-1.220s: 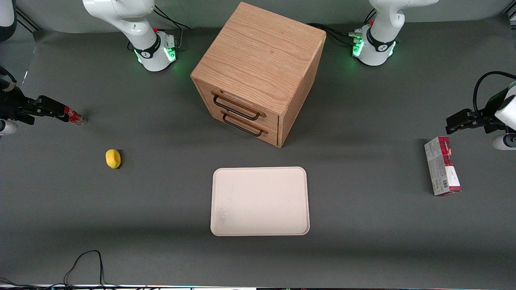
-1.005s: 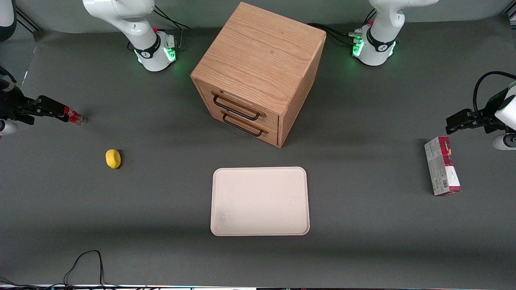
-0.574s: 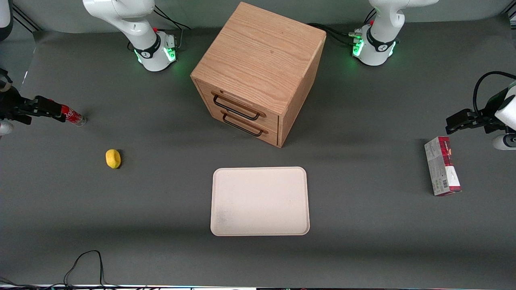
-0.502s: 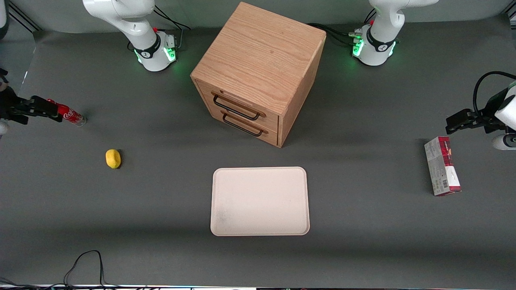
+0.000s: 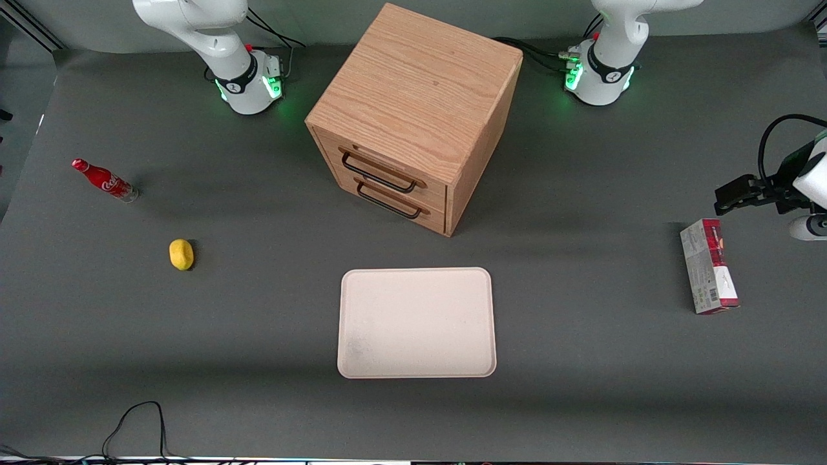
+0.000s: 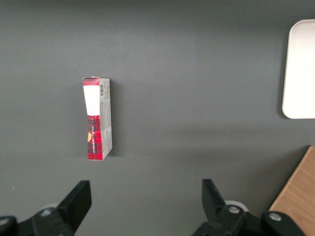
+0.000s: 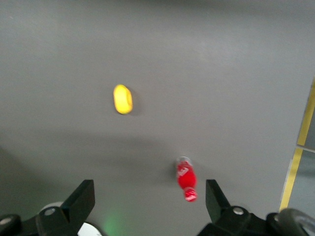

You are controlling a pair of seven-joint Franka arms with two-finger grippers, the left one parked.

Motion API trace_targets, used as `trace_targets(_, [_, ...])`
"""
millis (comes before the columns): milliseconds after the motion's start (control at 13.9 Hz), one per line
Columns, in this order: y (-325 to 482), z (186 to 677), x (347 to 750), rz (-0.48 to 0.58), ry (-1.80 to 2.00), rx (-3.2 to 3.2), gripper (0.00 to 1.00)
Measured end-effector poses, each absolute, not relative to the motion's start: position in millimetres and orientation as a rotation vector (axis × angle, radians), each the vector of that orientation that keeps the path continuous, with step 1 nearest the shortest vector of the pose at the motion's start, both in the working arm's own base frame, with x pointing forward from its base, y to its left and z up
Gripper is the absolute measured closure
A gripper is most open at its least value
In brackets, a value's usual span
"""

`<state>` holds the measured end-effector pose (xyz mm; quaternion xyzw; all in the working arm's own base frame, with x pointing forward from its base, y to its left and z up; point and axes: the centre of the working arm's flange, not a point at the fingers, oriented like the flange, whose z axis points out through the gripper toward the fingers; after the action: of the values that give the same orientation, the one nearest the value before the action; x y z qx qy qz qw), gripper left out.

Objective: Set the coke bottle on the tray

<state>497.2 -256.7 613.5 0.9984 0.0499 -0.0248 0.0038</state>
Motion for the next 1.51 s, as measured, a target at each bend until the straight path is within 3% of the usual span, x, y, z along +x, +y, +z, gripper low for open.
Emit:
trace_targets(359, [-304.5, 598.9, 435.5, -0.058, 0.122, 3.135, 0.0])
trace_targets(861, [-328.1, 566.4, 312.8, 0.036, 0.06, 3.168, 0.0])
trace_targets(1220, [-350.2, 525.9, 278.2, -0.006, 0.052, 3.127, 0.0])
trace_targets(1507, [-333.2, 499.3, 288.3, -0.003, 0.142, 3.129, 0.0])
